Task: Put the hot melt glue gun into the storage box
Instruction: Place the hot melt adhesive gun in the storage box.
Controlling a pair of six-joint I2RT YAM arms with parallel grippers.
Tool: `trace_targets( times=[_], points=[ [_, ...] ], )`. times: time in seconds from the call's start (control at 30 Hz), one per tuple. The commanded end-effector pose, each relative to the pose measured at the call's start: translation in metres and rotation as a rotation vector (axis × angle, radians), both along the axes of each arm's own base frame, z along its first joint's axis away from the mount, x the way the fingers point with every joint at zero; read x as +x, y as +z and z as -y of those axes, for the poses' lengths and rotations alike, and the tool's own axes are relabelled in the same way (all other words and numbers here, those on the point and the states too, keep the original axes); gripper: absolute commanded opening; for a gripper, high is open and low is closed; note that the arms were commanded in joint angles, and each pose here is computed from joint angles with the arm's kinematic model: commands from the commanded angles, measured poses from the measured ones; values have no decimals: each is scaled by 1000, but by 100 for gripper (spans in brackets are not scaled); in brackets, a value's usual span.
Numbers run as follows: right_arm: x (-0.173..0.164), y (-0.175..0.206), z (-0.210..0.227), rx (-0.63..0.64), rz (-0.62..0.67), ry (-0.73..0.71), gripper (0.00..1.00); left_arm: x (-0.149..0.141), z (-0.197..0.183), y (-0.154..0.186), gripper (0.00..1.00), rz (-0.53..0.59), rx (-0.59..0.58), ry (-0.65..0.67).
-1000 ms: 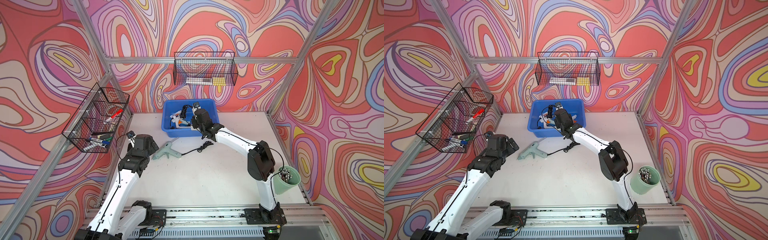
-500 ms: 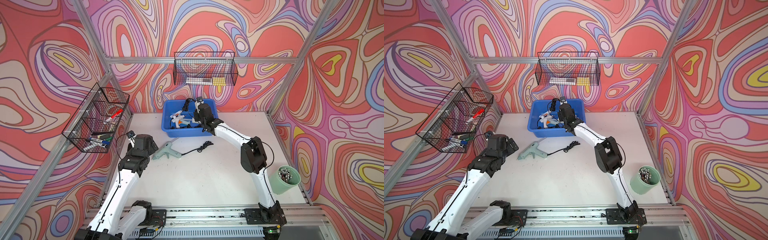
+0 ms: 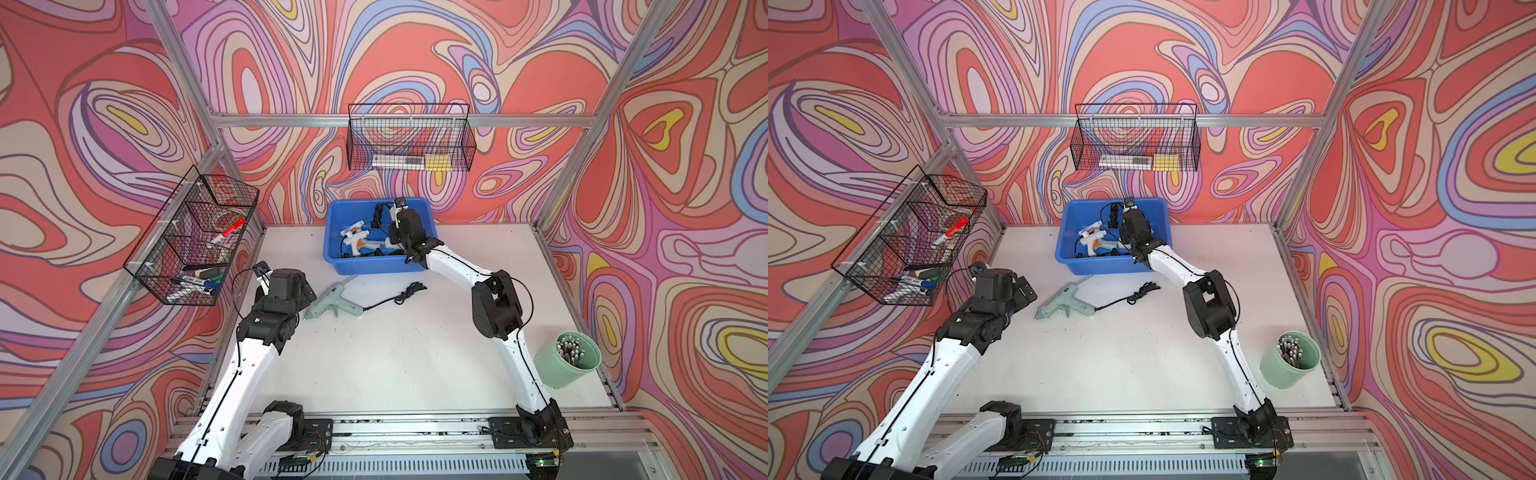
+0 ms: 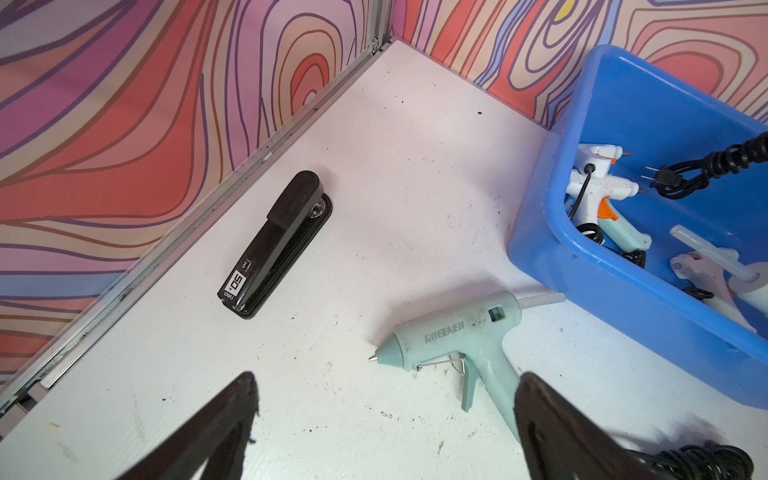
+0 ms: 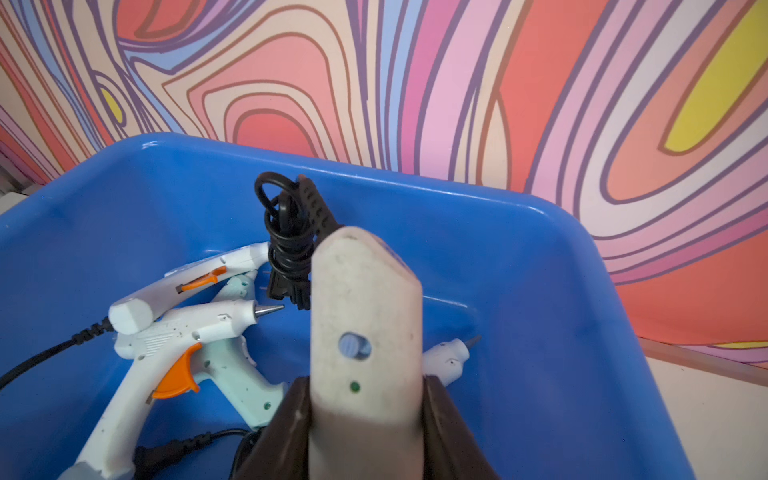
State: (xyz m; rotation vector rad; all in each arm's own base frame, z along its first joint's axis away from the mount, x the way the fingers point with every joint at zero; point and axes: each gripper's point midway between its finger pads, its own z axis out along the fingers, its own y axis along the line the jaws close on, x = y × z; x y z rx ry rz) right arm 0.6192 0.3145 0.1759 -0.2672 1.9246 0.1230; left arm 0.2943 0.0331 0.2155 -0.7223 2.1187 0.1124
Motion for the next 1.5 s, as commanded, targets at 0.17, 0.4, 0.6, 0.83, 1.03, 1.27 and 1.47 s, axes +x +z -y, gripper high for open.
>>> trace_targets(
  times=[0.17, 0.4, 0.6, 0.83, 1.03, 1.27, 1.47],
  points=[
    [16, -25, -6, 78, -35, 7, 0, -4, -6, 9, 99, 5, 18, 12],
    [19, -52, 0, 54, -82, -24, 0, -7, -8, 10, 99, 6, 28, 17],
    [23, -76, 10, 40, -128, -54, 0, -7, -8, 10, 99, 4, 28, 18],
    [24, -90, 14, 42, -164, -53, 21, -8, -8, 11, 99, 4, 31, 19],
    [24, -103, 18, 30, -186, -58, 42, -9, -9, 12, 99, 8, 33, 22],
    [24, -105, 20, 20, -191, -59, 61, -9, -10, 15, 99, 10, 39, 23],
    [26, -86, 18, 20, -165, -45, 71, -9, -10, 16, 99, 12, 39, 22]
  ],
)
